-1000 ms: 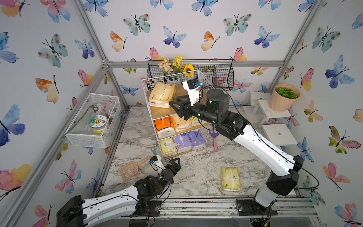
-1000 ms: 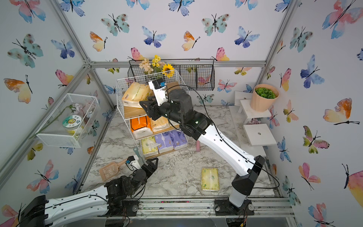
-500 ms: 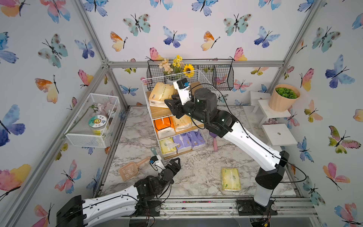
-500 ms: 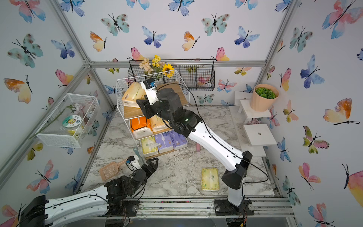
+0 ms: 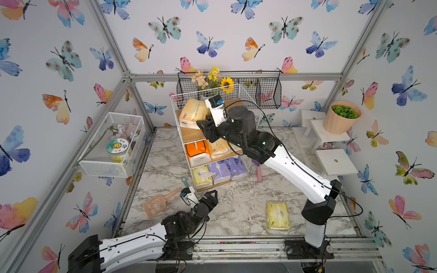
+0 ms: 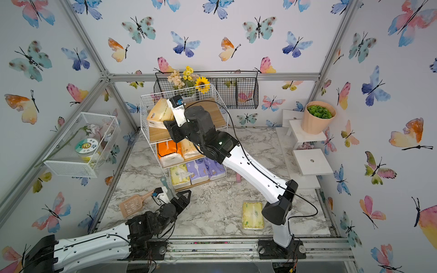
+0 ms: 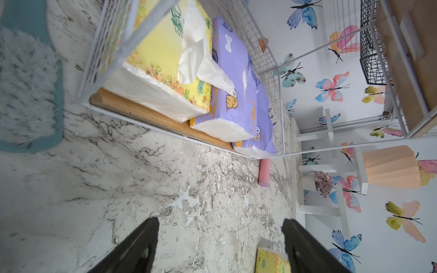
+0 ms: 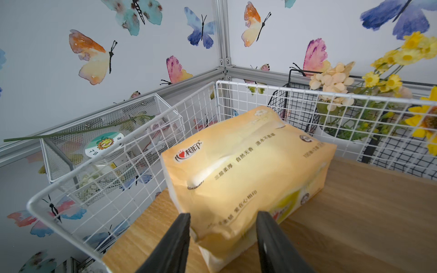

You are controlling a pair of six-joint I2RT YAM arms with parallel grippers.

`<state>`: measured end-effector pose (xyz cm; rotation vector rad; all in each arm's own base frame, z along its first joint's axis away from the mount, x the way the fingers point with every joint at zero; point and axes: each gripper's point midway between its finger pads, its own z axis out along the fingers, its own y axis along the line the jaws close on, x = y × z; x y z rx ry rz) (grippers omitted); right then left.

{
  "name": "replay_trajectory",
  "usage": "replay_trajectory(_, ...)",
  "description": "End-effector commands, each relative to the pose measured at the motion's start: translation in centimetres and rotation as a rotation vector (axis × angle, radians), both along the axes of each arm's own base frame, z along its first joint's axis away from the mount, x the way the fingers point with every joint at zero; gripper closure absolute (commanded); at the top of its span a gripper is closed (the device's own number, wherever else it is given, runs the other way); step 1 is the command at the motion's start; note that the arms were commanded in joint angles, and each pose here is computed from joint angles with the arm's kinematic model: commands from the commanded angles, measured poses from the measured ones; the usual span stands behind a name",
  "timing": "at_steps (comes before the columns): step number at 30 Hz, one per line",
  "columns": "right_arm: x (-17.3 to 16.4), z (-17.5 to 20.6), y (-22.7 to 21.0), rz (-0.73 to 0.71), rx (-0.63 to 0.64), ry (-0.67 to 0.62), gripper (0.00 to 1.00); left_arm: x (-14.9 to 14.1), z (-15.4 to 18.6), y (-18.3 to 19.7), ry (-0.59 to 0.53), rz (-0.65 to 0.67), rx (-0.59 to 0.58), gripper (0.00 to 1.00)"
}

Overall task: Remove the tissue boxes from the shelf
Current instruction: Pick up a box of tissues from the shelf.

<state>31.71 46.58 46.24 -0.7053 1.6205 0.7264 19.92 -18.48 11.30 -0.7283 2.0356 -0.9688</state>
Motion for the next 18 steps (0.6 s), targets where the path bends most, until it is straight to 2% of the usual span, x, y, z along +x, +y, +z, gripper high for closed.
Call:
replay_trajectory(1, 0.5, -0.5, -0.1, -0.041, -0.034, -0.005, 0.53, 0.1, 0.6, -0.3, -0.006, -0.010, -0.016, 0.14)
replay_trajectory(4, 0.8, -0.7, -0.2, -0.057, -0.042, -0.006, 0.61, 0.0, 0.6, -0.3, -0.005, -0.009, -0.015, 0.14)
replay_trajectory(9, 0.6, -0.3, -0.4, -0.053, -0.033, -0.010, 0.84, 0.1, 0.8, -0.3, -0.006, -0.010, -0.019, 0.14)
replay_trajectory(13, 0.2, 0.5, -0.8, -0.046, -0.017, -0.012, 0.98, 0.1, 1.2, -0.5, -0.009, -0.013, -0.031, 0.14)
replay_trajectory(18, -0.8, 1.5, -1.6, -0.026, 0.003, -0.013, 0.98, 0.1, 2.2, -0.8, -0.022, -0.026, -0.051, 0.14)
